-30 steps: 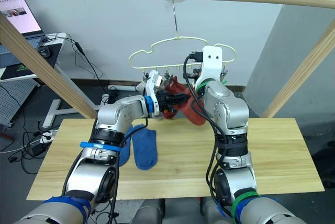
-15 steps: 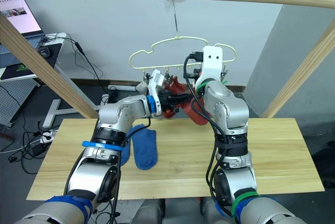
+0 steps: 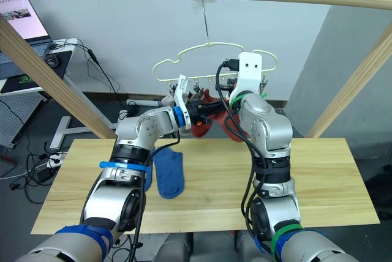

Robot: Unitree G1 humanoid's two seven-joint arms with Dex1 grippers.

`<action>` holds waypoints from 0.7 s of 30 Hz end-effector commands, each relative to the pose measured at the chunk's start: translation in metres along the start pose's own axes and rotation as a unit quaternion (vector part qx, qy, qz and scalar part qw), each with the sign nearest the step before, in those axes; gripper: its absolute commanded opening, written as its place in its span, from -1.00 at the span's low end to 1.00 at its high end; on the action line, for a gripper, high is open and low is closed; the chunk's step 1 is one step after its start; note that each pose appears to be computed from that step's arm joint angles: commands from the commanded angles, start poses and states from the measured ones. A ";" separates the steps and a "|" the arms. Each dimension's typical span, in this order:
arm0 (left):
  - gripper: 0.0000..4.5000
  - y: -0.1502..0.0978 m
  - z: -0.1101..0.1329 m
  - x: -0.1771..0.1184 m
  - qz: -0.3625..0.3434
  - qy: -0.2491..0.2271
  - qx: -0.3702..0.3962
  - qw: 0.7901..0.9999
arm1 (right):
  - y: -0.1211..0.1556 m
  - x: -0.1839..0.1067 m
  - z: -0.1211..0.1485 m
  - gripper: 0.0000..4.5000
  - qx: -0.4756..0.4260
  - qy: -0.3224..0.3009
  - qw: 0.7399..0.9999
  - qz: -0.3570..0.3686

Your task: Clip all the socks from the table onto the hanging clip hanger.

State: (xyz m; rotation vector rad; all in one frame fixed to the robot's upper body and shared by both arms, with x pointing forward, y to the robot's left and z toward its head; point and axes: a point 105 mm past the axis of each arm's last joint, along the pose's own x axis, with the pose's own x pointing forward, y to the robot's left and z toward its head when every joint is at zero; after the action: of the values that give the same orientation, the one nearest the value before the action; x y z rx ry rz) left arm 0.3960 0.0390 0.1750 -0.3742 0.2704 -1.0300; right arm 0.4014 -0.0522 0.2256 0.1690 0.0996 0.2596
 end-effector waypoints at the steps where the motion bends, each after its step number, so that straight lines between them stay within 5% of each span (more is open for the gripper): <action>1: -1.00 -0.008 0.018 0.000 -0.010 -0.022 0.027 0.999 | 0.005 -0.005 0.010 -0.84 0.002 -0.020 1.000 0.011; 13: -1.00 -0.010 0.018 0.000 -0.011 -0.019 0.029 0.999 | 0.004 -0.006 0.009 0.98 -0.003 -0.015 1.000 0.012; 19: -1.00 -0.010 0.002 -0.011 -0.012 0.022 0.062 0.998 | 0.005 -0.008 0.007 0.98 -0.002 -0.013 1.000 0.018; 21: -0.69 -0.010 0.001 -0.015 -0.014 0.025 0.063 0.998 | 0.005 -0.011 0.006 1.00 -0.002 -0.009 1.000 0.022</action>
State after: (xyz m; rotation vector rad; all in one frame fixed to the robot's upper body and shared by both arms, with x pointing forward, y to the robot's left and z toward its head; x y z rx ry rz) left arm 0.3860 0.0510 0.1677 -0.2609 0.2864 -1.0373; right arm 0.3971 -0.0548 0.2183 0.1618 0.1289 0.2652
